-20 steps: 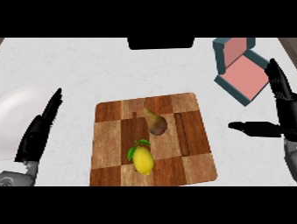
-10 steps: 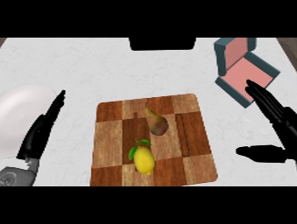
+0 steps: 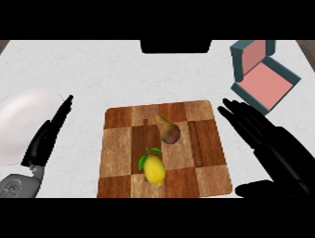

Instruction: Pick the pear from the cutting board and place it in the cardboard box

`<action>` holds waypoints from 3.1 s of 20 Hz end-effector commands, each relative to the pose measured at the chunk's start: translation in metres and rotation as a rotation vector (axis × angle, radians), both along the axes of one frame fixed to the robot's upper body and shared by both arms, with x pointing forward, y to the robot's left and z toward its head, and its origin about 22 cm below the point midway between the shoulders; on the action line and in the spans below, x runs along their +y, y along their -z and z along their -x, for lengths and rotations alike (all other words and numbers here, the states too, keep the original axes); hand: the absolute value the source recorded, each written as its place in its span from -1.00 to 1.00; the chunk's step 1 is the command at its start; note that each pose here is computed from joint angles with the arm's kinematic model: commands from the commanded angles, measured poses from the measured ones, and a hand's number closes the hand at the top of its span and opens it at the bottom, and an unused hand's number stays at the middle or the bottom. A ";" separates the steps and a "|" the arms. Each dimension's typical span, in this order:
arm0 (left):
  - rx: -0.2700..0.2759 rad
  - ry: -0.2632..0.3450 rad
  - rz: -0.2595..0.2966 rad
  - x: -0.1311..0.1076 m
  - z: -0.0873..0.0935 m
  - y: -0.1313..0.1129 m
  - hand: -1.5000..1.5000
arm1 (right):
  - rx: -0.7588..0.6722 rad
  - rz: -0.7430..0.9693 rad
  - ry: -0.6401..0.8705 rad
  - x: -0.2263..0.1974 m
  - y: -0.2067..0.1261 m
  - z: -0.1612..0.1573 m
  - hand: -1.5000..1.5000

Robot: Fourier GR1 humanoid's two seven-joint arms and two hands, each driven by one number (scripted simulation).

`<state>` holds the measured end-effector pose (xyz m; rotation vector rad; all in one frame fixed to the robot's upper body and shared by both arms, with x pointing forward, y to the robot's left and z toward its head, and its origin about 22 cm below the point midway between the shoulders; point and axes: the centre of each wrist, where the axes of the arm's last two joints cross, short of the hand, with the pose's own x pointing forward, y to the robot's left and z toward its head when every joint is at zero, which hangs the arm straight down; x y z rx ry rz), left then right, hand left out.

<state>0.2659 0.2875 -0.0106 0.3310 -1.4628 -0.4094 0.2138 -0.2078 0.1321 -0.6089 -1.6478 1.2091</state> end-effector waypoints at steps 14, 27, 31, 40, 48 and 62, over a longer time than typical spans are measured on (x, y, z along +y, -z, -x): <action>-0.017 0.015 -0.004 -0.007 -0.008 -0.003 0.00 | 0.186 0.261 0.170 0.109 -0.005 -0.031 -1.00; -0.001 0.011 0.014 -0.008 -0.003 0.007 0.00 | 0.115 0.263 0.155 0.132 0.011 -0.054 -1.00; 0.001 0.020 0.002 0.009 -0.006 0.005 0.00 | 0.093 0.283 0.141 0.138 0.039 -0.063 -1.00; 0.007 0.009 -0.012 -0.017 -0.006 -0.018 0.00 | 0.182 0.332 0.132 0.133 0.067 -0.068 -1.00; -0.005 0.002 0.000 0.004 -0.019 -0.010 0.00 | 0.191 0.357 0.160 0.139 0.064 -0.087 -1.00; -0.013 0.028 -0.010 -0.009 -0.014 -0.002 0.00 | 0.230 0.331 0.149 0.173 0.110 -0.097 -1.00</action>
